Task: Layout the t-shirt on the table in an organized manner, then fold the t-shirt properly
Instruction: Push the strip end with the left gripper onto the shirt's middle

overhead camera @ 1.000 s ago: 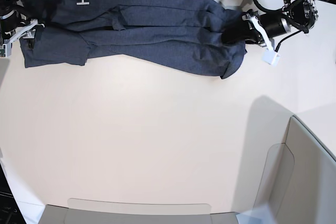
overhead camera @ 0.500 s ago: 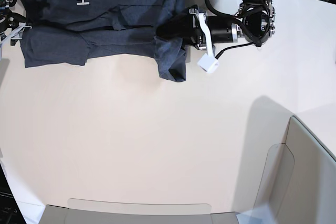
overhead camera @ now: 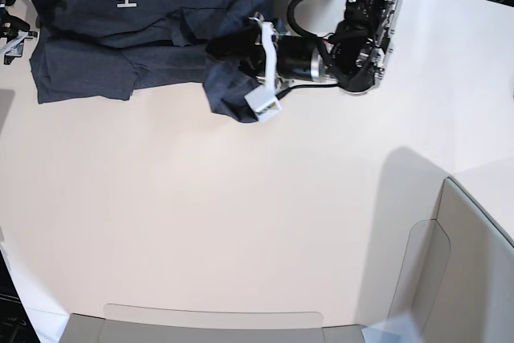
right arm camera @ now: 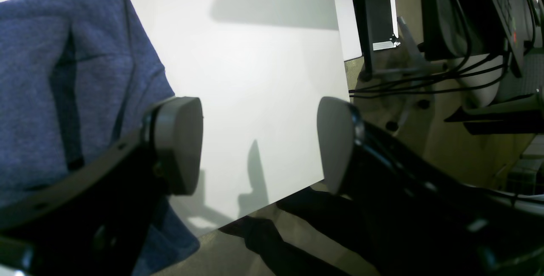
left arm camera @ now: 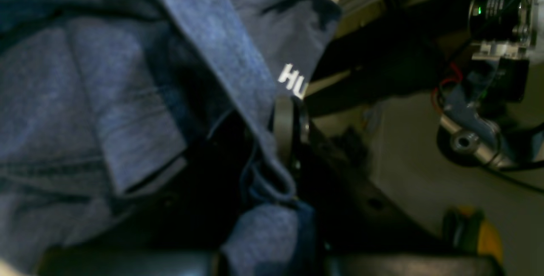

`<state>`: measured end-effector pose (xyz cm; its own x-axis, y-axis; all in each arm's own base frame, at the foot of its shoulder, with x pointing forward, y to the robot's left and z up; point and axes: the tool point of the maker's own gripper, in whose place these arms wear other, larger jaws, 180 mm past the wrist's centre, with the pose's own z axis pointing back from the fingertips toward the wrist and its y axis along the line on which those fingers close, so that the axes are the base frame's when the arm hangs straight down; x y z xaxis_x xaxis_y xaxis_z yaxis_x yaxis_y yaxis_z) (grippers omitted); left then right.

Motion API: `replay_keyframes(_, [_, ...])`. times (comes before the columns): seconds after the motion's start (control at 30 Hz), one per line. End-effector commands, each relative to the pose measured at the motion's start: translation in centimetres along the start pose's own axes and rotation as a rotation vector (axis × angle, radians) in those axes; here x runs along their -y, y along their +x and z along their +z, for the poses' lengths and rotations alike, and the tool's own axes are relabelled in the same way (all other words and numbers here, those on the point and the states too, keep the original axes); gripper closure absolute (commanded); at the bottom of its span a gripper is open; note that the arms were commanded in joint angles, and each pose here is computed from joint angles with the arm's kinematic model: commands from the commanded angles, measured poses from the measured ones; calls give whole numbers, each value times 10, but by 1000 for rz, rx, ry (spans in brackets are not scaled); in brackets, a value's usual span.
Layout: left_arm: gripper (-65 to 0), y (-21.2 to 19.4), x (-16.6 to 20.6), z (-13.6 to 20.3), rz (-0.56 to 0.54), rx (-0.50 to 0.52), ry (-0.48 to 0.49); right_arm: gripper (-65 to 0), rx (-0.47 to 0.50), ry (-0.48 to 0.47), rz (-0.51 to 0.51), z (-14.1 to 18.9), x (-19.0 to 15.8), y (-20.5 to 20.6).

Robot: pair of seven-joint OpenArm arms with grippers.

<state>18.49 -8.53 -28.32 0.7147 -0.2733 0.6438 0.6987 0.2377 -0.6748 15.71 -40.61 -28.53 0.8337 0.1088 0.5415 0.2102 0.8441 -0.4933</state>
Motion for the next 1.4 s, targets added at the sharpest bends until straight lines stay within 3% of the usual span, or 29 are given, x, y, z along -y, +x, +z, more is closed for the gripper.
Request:
replay_keyframes(0.0, [0,16,10,-3,-63,28,-24,-417,26,-19,19,4,7,8])
replay_keyframes(0.27, [0,7,30,-47,-304,-117,-11,-417,28,-18,23,3,6,9])
replay_keyframes(0.53, [0,-11,65,-89,-539,-170,-49,-417,22,-14,21,3,4,7])
replay_keyframes(0.97, [-6,-9,41,-120,-521,-154,14,-417,18,-4,13,3,0,5])
replay_keyframes(1.03, [-54,-10,40,-122,-510,-152,8,-417,16,0,9,2,-2,4])
replay_keyframes(1.2, [-365,-13,43,-121,-506,-158,1,-417,14,10,6,1,-5,3])
replay_keyframes(1.23, [-397,-11,46,-121,-511,-154,-3,-417,20,21,6,0,-8,5])
replay_keyframes(1.37, [-381,9,73,-112,-538,-77,-63,-418,40,62,-11,-1,-15,8])
